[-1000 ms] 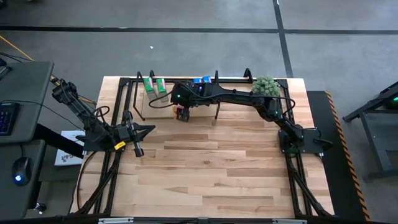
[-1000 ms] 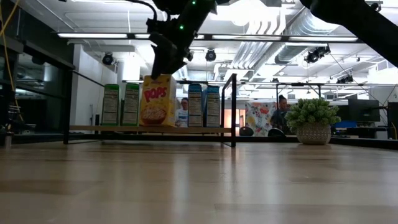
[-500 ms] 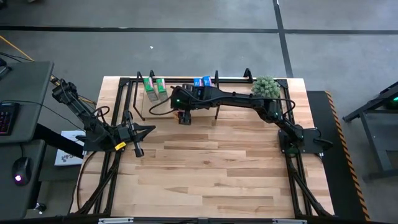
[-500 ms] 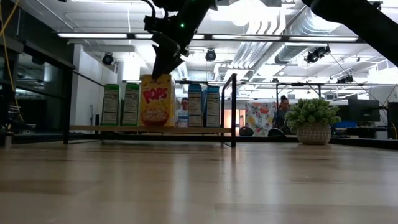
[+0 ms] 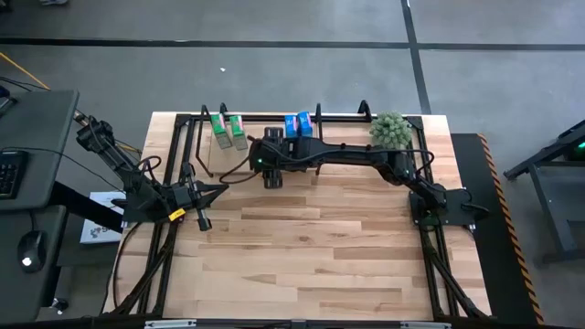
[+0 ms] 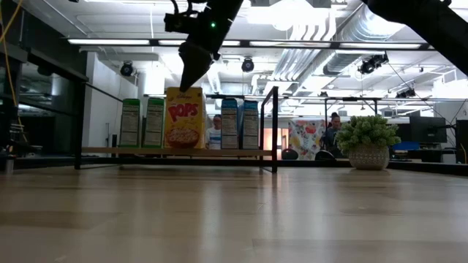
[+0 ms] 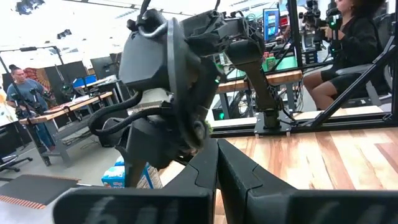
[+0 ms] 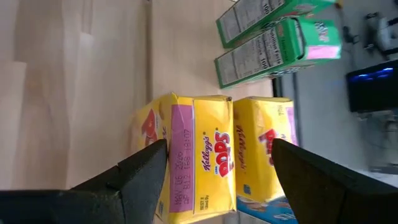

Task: Stack cereal on shelf
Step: Put the yellow cereal box on the shelf aligned with the yellow cereal box

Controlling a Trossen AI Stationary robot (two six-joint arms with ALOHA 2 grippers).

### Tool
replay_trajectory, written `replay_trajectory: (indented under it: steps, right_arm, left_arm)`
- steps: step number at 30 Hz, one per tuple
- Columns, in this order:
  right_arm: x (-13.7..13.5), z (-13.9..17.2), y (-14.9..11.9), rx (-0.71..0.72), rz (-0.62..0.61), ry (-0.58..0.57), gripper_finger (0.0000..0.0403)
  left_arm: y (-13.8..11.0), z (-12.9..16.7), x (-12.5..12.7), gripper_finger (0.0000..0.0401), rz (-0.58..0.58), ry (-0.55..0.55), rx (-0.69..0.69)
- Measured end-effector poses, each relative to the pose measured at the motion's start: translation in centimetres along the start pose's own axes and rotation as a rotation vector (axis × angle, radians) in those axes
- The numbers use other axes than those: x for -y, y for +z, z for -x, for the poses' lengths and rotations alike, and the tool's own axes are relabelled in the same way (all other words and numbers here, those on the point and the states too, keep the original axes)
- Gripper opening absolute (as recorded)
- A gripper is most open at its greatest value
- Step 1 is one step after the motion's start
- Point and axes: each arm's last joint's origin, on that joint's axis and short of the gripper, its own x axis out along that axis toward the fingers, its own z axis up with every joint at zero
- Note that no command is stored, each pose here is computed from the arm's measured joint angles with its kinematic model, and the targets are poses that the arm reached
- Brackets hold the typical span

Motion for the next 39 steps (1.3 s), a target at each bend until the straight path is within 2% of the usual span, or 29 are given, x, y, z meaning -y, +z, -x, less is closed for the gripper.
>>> replay_trajectory:
  steps: [4, 9, 15, 23, 30, 39]
  right_arm:
    - [-0.7, 0.4, 0.3, -0.011, 0.018, -0.048, 0.0281]
    - [-1.4, 0.4, 0.4, -0.007, 0.007, -0.037, 0.0281]
    - [-2.1, -1.1, 0.1, -0.048, 0.025, -0.044, 0.0281]
    - [-3.0, -2.5, -0.1, -0.094, 0.061, -0.124, 0.0282]
    - [-3.7, -2.1, 0.4, -0.097, 0.103, -0.218, 0.0282]
    - [-5.4, -1.1, 0.9, -0.089, 0.130, -0.262, 0.0282]
  left_arm:
    - [0.0, 0.0, 0.0, 0.0003, -0.001, -0.001, 0.000]
    - [0.0, 0.0, 0.0, 0.0003, -0.001, -0.001, 0.000]
    - [0.0, 0.0, 0.0, 0.0003, -0.004, -0.001, -0.001]
    - [-0.1, 0.0, 0.0, 0.0003, -0.012, -0.002, -0.005]
    - [-0.1, 0.0, 0.1, 0.0003, -0.015, -0.003, -0.007]
    - [-0.2, 0.0, 0.1, 0.0003, -0.019, -0.004, -0.008]
